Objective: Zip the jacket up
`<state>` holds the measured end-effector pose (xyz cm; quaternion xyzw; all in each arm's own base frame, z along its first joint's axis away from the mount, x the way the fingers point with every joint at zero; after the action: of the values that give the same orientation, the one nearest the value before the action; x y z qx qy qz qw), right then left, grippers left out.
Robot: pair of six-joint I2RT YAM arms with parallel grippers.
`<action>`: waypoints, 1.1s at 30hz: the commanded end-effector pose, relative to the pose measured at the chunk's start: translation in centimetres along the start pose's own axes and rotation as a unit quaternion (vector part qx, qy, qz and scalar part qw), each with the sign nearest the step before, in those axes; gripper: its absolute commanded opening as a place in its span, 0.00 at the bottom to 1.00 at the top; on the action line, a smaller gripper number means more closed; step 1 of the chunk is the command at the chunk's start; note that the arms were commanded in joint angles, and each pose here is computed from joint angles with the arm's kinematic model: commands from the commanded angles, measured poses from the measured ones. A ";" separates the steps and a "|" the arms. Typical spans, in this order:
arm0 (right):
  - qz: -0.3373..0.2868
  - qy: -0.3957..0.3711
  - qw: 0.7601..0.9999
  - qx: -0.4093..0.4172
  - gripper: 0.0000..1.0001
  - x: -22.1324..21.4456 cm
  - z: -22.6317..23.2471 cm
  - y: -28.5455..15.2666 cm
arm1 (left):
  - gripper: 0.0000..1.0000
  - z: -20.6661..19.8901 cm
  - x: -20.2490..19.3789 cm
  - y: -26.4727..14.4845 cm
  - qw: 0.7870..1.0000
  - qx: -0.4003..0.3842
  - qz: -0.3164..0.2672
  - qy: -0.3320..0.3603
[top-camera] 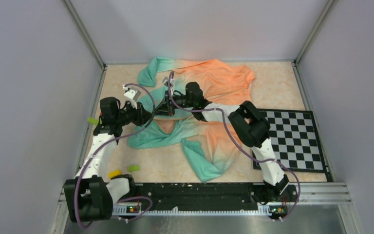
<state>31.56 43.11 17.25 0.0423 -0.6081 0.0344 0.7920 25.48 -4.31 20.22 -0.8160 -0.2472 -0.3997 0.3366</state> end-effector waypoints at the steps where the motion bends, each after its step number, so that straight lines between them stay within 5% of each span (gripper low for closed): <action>1: -0.029 -0.036 0.999 0.006 0.00 2.1 -0.4 0.2 | 0.31 -0.1 0.1 0.1 1.000 -0.016 -0.001 0.001; 5: -0.031 -0.035 0.999 0.003 0.00 2.1 -0.4 0.2 | 0.33 -0.2 0.0 -0.1 1.000 -0.011 -0.002 0.003; 10: -0.031 -0.033 0.999 0.000 0.00 2.1 -0.4 0.2 | 0.23 -0.2 -0.2 -0.2 1.000 -0.001 0.000 0.003; 16: -0.032 -0.035 0.999 0.001 0.00 2.4 -0.2 0.2 | 0.41 -0.4 -0.4 -0.2 1.000 0.000 0.001 0.007; 33: -0.031 -0.030 0.999 -0.001 0.00 2.3 -0.3 0.3 | 0.29 -0.1 -0.7 0.1 1.000 0.015 0.015 0.011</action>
<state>31.66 43.17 17.07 0.0389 -0.6047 0.0306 0.7949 25.27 -4.36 19.78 -0.8114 -0.2462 -0.3927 0.3560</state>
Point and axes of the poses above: each gripper's point midway between its finger pads, its own y axis out along the fingers, its own z axis along the line the jaws close on, x = y × z, the point moved 8 cm from there along -y, back along the fingers, and after that the axes turned 13 degrees about -y, right-handed, at the moved point
